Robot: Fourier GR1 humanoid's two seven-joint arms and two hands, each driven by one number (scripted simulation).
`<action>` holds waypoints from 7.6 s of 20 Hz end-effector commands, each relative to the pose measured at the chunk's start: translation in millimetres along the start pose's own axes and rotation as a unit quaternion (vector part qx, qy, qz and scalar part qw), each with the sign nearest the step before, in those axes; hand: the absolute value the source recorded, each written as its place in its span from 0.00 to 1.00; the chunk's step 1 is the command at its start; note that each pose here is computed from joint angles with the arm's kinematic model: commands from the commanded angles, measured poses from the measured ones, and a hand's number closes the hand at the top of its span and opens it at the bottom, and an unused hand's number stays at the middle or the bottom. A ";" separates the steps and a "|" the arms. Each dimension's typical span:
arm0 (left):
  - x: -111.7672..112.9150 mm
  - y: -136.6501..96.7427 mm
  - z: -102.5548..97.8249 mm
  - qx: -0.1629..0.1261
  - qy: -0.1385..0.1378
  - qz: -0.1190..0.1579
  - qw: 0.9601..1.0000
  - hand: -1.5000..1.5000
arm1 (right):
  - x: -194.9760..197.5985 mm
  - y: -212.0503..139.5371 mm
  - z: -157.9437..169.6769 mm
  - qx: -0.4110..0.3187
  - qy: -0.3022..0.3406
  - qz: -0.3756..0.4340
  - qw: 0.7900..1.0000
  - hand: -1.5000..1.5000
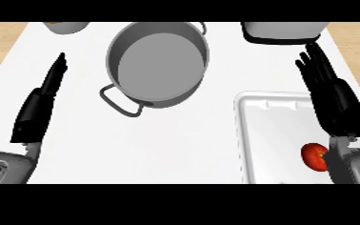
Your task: Pick the tomato from the tray and place it in the pot
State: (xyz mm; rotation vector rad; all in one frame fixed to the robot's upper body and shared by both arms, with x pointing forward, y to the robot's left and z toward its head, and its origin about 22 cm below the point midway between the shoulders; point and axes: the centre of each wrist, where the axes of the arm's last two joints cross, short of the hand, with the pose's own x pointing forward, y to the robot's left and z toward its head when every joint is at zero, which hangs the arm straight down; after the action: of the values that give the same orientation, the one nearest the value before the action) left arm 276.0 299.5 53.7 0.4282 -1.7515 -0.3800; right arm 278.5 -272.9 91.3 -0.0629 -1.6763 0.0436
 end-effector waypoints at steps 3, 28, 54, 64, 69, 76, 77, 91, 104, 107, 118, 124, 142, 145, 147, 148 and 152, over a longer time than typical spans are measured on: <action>-31.0 16.0 35.3 0.039 0.097 -0.001 0.994 0.50 | -39.3 -70.9 55.2 -0.136 0.124 0.034 0.982 1.00; -31.0 9.2 49.1 0.022 0.197 0.051 0.979 0.50 | 36.7 -108.3 144.3 -0.133 0.231 0.421 0.867 0.00; -32.6 32.9 37.6 0.032 0.201 0.046 0.978 0.50 | 5.4 -53.7 31.8 0.061 0.471 0.447 0.758 0.00; -26.2 9.6 43.5 0.040 0.209 0.053 0.976 0.50 | -21.5 -46.4 24.3 0.071 0.495 0.448 0.741 0.00; -24.1 14.3 46.3 0.037 0.205 0.051 0.977 0.50 | -48.7 -57.8 31.6 0.073 0.499 0.451 0.736 0.00; -30.1 20.5 56.4 0.042 0.205 0.052 0.976 0.50 | -59.2 -58.5 34.0 0.075 0.505 0.450 0.733 0.00; -41.9 -5.4 40.0 0.032 0.208 0.054 0.976 0.50 | -60.9 -57.7 25.1 0.076 0.501 0.449 0.736 0.00; -54.1 12.8 47.5 0.031 0.207 0.044 0.977 0.50 | -69.2 -59.9 36.0 0.096 0.462 0.472 0.744 1.00; -12.3 -12.0 20.0 -0.042 0.151 0.051 0.986 0.50 | 31.9 232.5 -8.6 0.126 0.183 0.580 0.784 1.00; -15.3 -19.5 21.6 -0.047 0.157 0.049 0.985 0.50 | 58.0 255.3 -18.0 0.057 0.130 0.618 0.774 1.00; -10.0 -14.2 7.6 -0.039 0.156 0.047 0.986 0.50 | 132.3 300.5 -39.6 -0.161 0.007 0.598 0.785 1.00; -14.3 -17.2 5.6 -0.038 0.163 0.047 0.985 0.50 | 156.7 309.6 -54.6 -0.201 -0.011 0.554 0.808 1.00; -17.3 -6.7 10.0 -0.016 0.158 0.054 0.986 0.50 | 130.7 294.9 -130.9 -0.220 -0.001 0.533 0.817 1.00; -14.5 -6.4 2.9 -0.004 0.162 0.047 0.986 0.50 | 121.4 286.6 -143.9 -0.214 0.005 0.540 0.814 1.00; -10.6 -16.8 11.3 -0.018 0.157 0.059 0.986 0.50 | 109.0 277.9 -152.9 -0.212 0.017 0.553 0.805 1.00; -20.4 -3.5 7.1 -0.005 0.161 0.054 0.986 0.50 | 111.6 276.0 -157.1 -0.206 0.016 0.556 0.805 1.00; -11.7 -15.5 12.5 -0.013 0.153 0.056 0.987 0.50 | 87.3 262.8 -164.8 -0.195 0.036 0.570 0.797 1.00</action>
State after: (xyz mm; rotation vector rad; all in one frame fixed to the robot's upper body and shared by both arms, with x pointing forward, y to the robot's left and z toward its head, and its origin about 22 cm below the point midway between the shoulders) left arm 269.7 298.4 33.5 0.3564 -1.4508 -0.2436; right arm 427.5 6.5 194.7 -1.3855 -1.3580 0.6211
